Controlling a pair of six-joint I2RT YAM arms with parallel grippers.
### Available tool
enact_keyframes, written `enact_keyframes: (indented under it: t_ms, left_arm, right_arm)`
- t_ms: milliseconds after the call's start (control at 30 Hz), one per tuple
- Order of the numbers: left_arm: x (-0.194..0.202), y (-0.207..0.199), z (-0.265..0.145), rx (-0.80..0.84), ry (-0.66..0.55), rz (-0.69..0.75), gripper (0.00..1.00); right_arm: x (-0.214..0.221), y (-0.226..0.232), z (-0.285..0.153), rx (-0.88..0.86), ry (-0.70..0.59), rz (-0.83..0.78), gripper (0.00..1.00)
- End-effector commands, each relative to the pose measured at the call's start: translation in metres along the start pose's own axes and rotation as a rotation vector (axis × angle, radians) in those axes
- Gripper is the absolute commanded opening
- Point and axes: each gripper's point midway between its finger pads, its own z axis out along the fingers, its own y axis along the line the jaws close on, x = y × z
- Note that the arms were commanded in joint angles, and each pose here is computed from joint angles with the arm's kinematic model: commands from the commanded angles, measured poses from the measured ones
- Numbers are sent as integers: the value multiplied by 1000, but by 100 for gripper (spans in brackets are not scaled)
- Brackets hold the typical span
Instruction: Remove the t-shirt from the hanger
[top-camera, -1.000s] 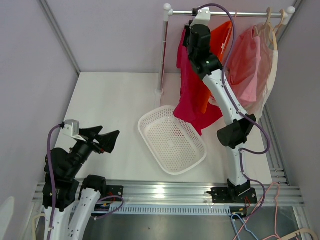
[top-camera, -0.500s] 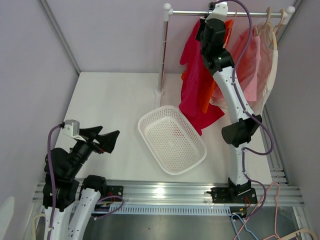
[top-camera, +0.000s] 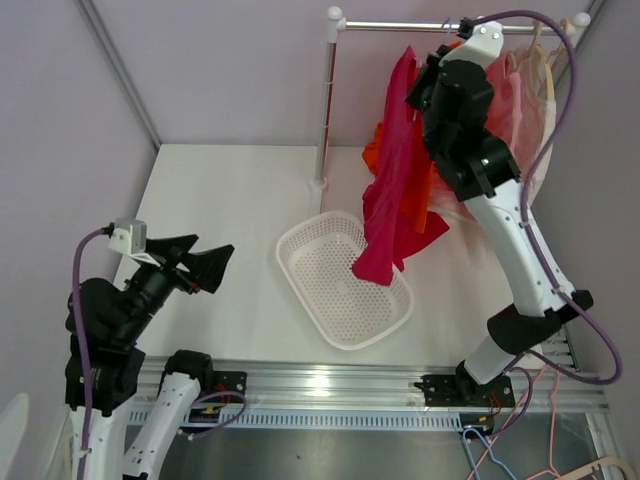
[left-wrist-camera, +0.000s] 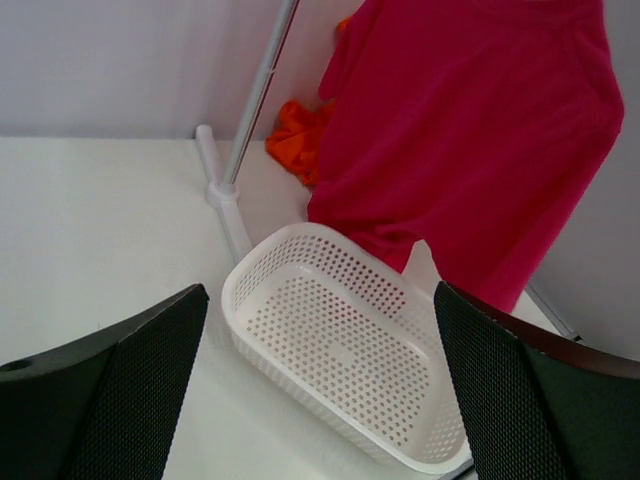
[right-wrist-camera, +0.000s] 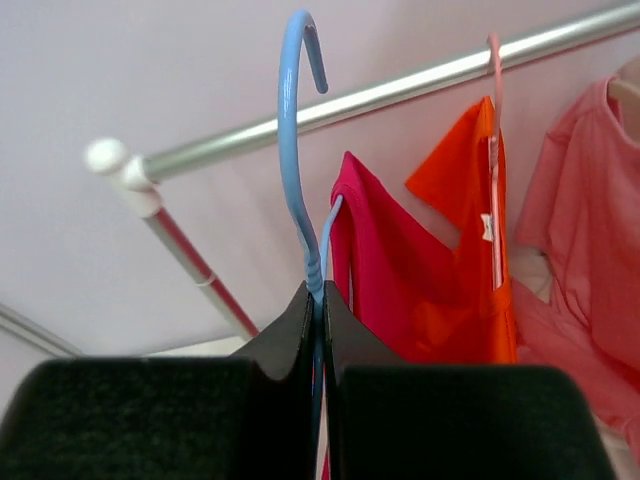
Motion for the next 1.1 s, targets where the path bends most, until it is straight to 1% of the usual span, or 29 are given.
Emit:
enact_keyframes:
  t_ms: [0, 100, 133, 167, 200, 233, 267, 300, 333, 367, 400, 433, 467, 533, 633, 667, 700, 733, 767, 900, 1000, 1033, 1067]
  left_arm:
    - [-37, -32, -1, 131, -51, 62, 99]
    - [-47, -59, 5, 275, -55, 48, 98]
    - [-56, -69, 7, 326, -83, 55, 97]
    - [-54, -83, 12, 397, -61, 44, 97]
    - [-56, -90, 16, 431, -62, 52, 98]
    - [-58, -96, 22, 450, -67, 64, 98]
    - [-59, -104, 39, 447, -50, 97, 99]
    - [-67, -111, 45, 444, -55, 116, 99]
    - [-61, -115, 54, 440, -16, 138, 99]
    - [-67, -136, 55, 498, -16, 169, 99]
    - [-64, -142, 73, 478, 8, 182, 99]
    - [-62, -149, 76, 487, 10, 193, 99]
    - [-58, -167, 76, 539, -5, 219, 100]
    - [-43, -175, 87, 533, 1, 244, 99]
    - [-11, -199, 94, 602, 2, 295, 99]
    - [7, -209, 93, 626, 6, 350, 99]
    - [16, -218, 95, 641, -25, 365, 100]
    - [24, -220, 101, 606, -32, 391, 100]
    - [39, -229, 100, 614, -36, 422, 100]
    - [69, -226, 118, 544, -4, 421, 99]
    - [70, -224, 126, 503, -66, 404, 99]
    - [64, -225, 129, 489, -112, 409, 99]
    - [61, -218, 135, 437, -118, 412, 92]
  right_arm:
    - [-62, 1, -35, -34, -119, 108, 0]
    - [-38, -5, -46, 9, -35, 160, 0]
    - [-34, -16, -48, 87, -39, 198, 0]
    - [-22, -20, -52, 113, -2, 210, 0]
    - [-16, -18, -53, 118, 14, 269, 0]
    - [-10, -16, -54, 119, 34, 286, 0]
    - [-4, -16, -55, 122, 56, 295, 0]
    - [-1, -15, -54, 117, 63, 301, 0]
    - [2, -13, -55, 110, 71, 312, 0]
    - [0, -8, -56, 85, 75, 324, 0]
    - [-2, -5, -56, 68, 77, 333, 0]
    - [-5, -1, -57, 49, 75, 335, 0]
    - [-9, 3, -58, 32, 72, 343, 0]
    - [-14, 8, -59, 8, 76, 352, 0]
    - [-21, 15, -59, -13, 88, 368, 0]
    - [-20, 18, -60, -19, 96, 372, 0]
    - [-20, 20, -59, -25, 97, 378, 0]
    - [-20, 23, -60, -39, 104, 380, 0]
    - [-19, 25, -60, -46, 108, 381, 0]
    - [-16, 31, -68, -72, 130, 379, 0]
    - [-12, 33, -72, -77, 143, 376, 0]
    - [-11, 33, -74, -83, 148, 377, 0]
    - [-8, 36, -75, -93, 159, 373, 0]
